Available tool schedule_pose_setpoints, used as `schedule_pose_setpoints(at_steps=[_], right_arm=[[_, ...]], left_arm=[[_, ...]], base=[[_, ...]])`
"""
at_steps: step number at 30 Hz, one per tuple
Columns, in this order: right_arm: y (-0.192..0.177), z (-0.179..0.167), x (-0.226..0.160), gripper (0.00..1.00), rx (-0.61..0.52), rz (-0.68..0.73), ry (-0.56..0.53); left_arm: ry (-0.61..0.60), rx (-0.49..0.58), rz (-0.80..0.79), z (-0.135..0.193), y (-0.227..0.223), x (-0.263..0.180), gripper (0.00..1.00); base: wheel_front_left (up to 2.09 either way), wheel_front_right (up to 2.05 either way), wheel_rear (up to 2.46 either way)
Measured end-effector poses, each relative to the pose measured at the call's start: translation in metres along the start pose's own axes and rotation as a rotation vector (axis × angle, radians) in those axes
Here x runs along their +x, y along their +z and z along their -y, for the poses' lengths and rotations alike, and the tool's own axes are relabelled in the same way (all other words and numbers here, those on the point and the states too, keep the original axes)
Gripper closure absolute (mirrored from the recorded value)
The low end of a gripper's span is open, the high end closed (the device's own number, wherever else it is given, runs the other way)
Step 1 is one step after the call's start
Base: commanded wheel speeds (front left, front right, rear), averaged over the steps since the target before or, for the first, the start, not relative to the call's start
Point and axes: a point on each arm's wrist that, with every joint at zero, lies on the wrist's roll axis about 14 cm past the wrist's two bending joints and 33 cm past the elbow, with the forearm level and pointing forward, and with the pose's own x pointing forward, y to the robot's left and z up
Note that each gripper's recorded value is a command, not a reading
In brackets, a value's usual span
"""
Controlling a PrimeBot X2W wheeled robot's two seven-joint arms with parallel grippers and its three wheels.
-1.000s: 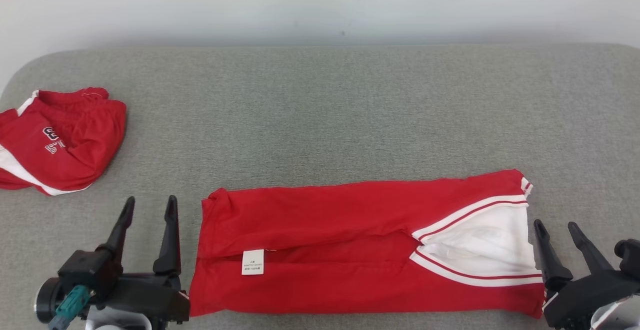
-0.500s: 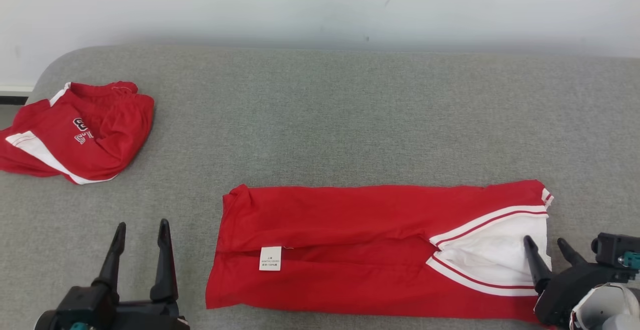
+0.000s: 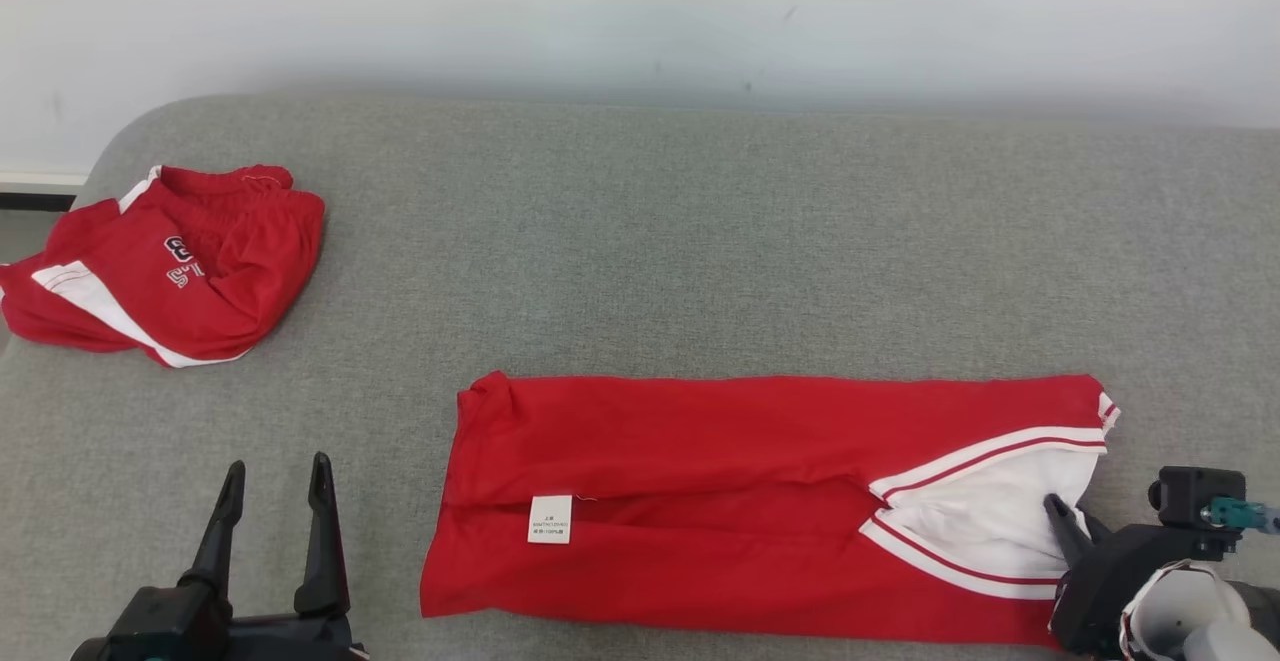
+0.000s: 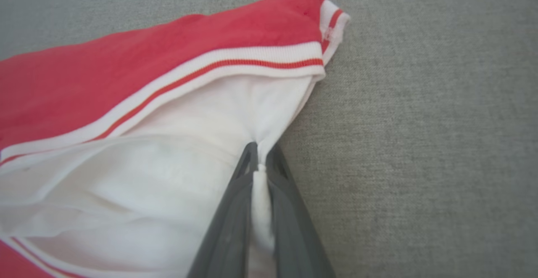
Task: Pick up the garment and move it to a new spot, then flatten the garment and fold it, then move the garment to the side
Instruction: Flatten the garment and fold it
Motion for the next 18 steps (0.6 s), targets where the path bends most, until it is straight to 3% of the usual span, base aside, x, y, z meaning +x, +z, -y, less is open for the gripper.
schedule_pose_setpoints(at_steps=[3, 8, 12, 18], right_arm=[[0.006, 0.014, -0.003, 1.00, 0.016, 0.018, -0.031], [0.028, 0.086, -0.026, 1.00, 0.005, 0.076, -0.196], [0.051, 0.124, -0.044, 1.00, -0.028, 0.126, -0.289], [0.069, 0.109, -0.048, 1.00, -0.057, 0.175, -0.252]], left_arm=[[-0.003, 0.001, 0.001, 0.001, 0.000, 0.000, 0.00], [-0.020, 0.003, 0.009, 0.007, 0.002, 0.000, 0.00], [-0.020, 0.004, 0.011, 0.007, 0.002, -0.002, 0.00], [-0.022, 0.002, 0.014, 0.008, 0.003, -0.001, 0.00]], base=[[0.00, 0.00, 0.00], [0.00, 0.00, 0.00], [0.00, 0.00, 0.00], [0.00, 0.00, 0.00]])
